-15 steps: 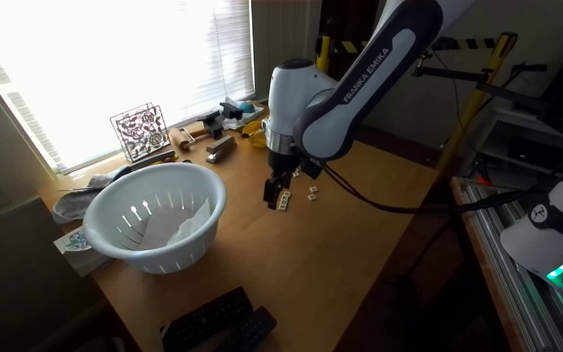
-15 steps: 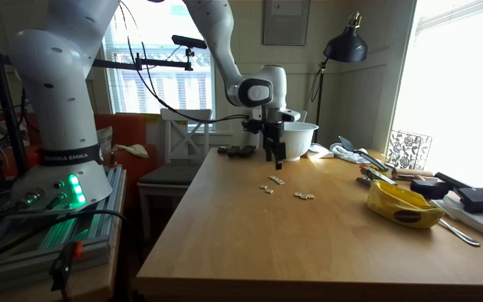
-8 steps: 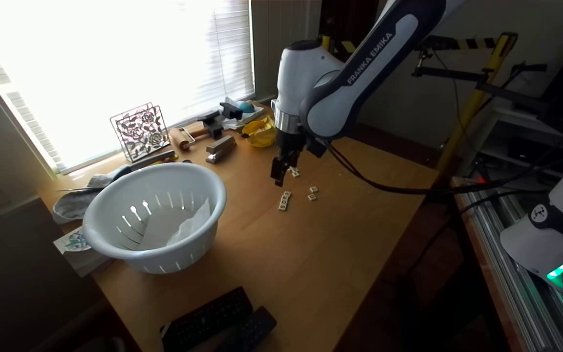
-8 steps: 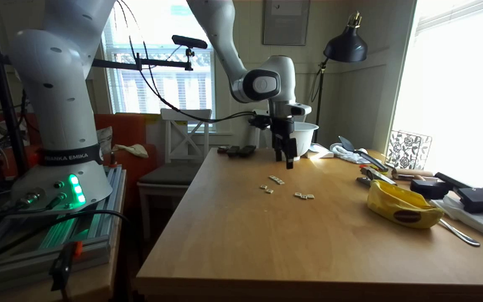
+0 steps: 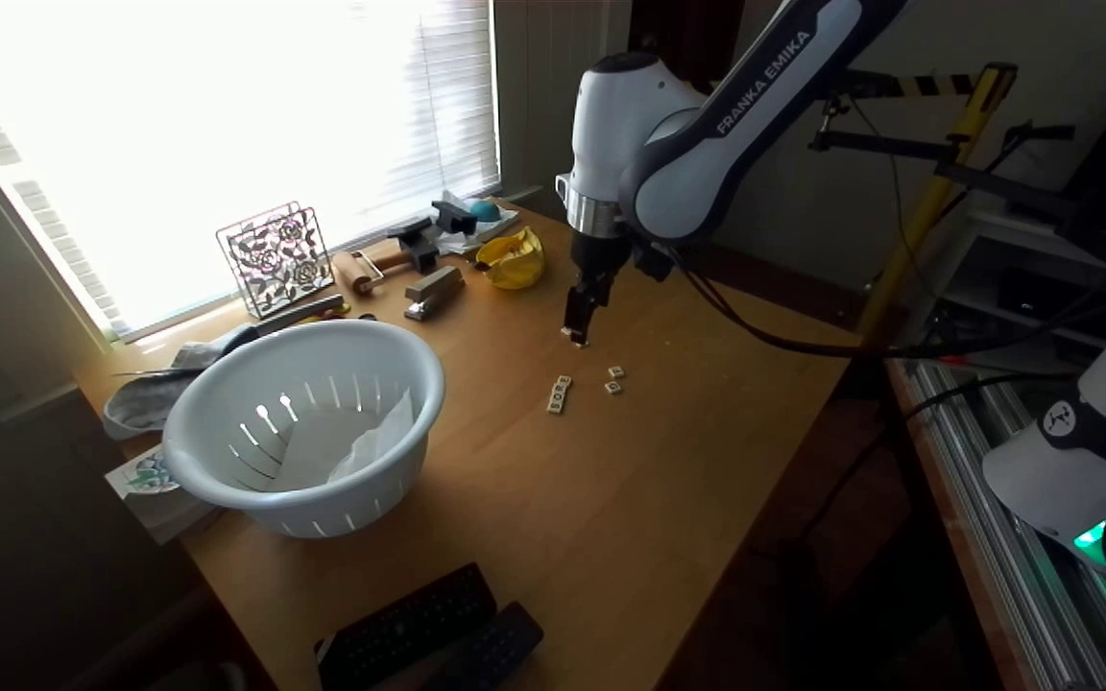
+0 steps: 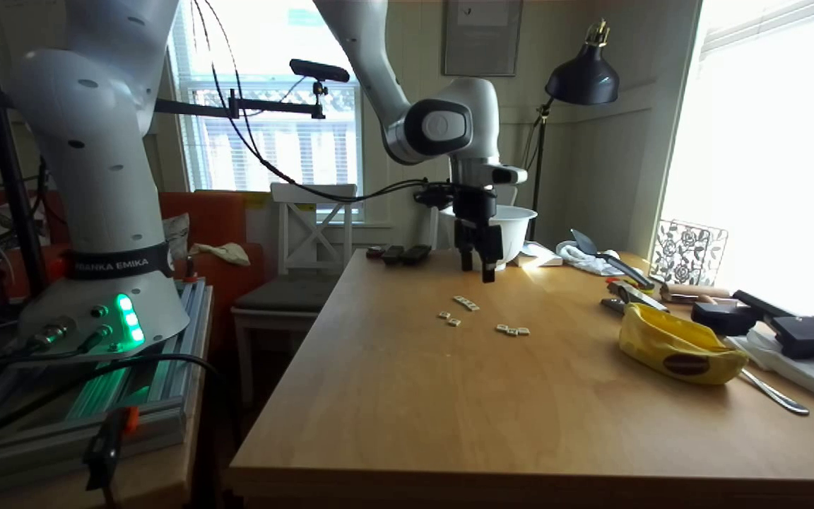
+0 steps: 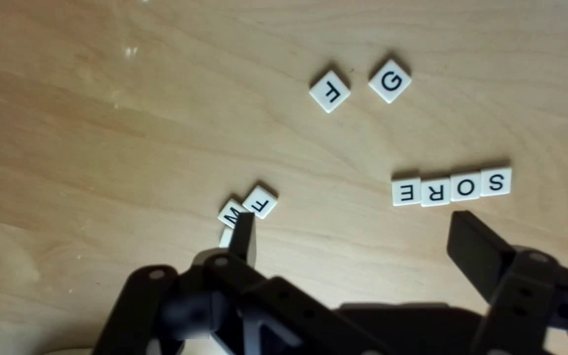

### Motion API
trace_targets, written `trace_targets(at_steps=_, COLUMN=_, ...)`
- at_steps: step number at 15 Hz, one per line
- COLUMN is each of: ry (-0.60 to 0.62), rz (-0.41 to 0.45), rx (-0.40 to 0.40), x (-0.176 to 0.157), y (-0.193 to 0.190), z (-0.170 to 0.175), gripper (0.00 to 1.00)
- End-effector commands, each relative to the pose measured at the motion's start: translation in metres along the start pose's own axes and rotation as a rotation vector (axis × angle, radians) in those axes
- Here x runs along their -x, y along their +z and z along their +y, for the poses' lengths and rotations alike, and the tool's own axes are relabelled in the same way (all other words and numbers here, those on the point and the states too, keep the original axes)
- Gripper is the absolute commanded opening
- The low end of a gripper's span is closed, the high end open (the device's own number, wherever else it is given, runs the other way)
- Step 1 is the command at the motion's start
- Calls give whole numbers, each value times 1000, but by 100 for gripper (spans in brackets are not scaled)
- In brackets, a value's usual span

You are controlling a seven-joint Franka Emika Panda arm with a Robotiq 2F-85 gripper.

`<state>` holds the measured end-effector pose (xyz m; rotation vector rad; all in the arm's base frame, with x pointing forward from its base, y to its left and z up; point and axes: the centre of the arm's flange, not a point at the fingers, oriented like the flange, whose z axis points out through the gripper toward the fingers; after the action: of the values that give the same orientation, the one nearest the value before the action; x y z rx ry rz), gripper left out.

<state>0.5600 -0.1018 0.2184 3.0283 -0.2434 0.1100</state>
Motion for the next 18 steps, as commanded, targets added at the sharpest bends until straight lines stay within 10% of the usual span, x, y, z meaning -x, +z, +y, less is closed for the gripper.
trace_targets(at_steps=1, ry=-55, rz=-2, rx=-13, x=23, y=-21, z=12, gripper=100)
trace_targets(at_steps=18, ry=-175, rz=27, rx=-57, x=21, y=-31, z=-12, gripper=100)
